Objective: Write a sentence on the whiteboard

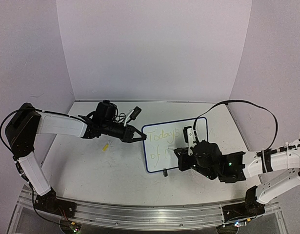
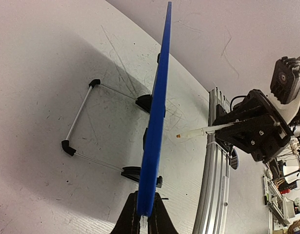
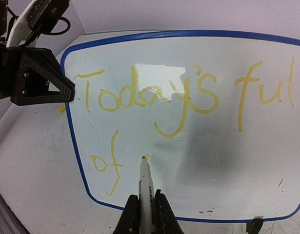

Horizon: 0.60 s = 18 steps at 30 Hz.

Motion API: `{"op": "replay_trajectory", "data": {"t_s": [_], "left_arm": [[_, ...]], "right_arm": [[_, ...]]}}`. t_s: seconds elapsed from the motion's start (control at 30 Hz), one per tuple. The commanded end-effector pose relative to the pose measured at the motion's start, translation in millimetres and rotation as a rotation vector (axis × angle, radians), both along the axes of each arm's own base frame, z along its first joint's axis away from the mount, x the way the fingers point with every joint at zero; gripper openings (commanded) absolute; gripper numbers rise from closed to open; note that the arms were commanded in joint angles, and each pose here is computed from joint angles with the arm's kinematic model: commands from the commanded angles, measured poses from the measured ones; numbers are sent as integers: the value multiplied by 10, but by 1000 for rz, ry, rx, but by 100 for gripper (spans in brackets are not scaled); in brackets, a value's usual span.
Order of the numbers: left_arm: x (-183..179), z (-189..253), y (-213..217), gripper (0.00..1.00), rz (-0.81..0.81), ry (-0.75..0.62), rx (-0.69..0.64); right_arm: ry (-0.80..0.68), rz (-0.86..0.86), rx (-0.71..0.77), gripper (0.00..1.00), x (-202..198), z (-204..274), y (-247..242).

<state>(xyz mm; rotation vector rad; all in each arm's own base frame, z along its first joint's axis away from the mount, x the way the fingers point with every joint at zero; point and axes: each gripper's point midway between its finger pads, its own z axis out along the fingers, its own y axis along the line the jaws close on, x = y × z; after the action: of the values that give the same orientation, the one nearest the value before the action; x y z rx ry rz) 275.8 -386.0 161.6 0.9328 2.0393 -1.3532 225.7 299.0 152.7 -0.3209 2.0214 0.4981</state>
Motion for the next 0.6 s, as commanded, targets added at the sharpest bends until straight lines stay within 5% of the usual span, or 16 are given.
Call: {"op": "replay_trajectory", "data": {"t_s": [0.0, 0.57], "left_arm": [[16, 130, -19, 0, 12, -45, 2], [17, 140, -21, 0, 11, -47, 0]], "right_arm": [[-23, -18, 10, 0, 107, 64, 88], [-40, -78, -40, 0, 223, 8, 27]]}}
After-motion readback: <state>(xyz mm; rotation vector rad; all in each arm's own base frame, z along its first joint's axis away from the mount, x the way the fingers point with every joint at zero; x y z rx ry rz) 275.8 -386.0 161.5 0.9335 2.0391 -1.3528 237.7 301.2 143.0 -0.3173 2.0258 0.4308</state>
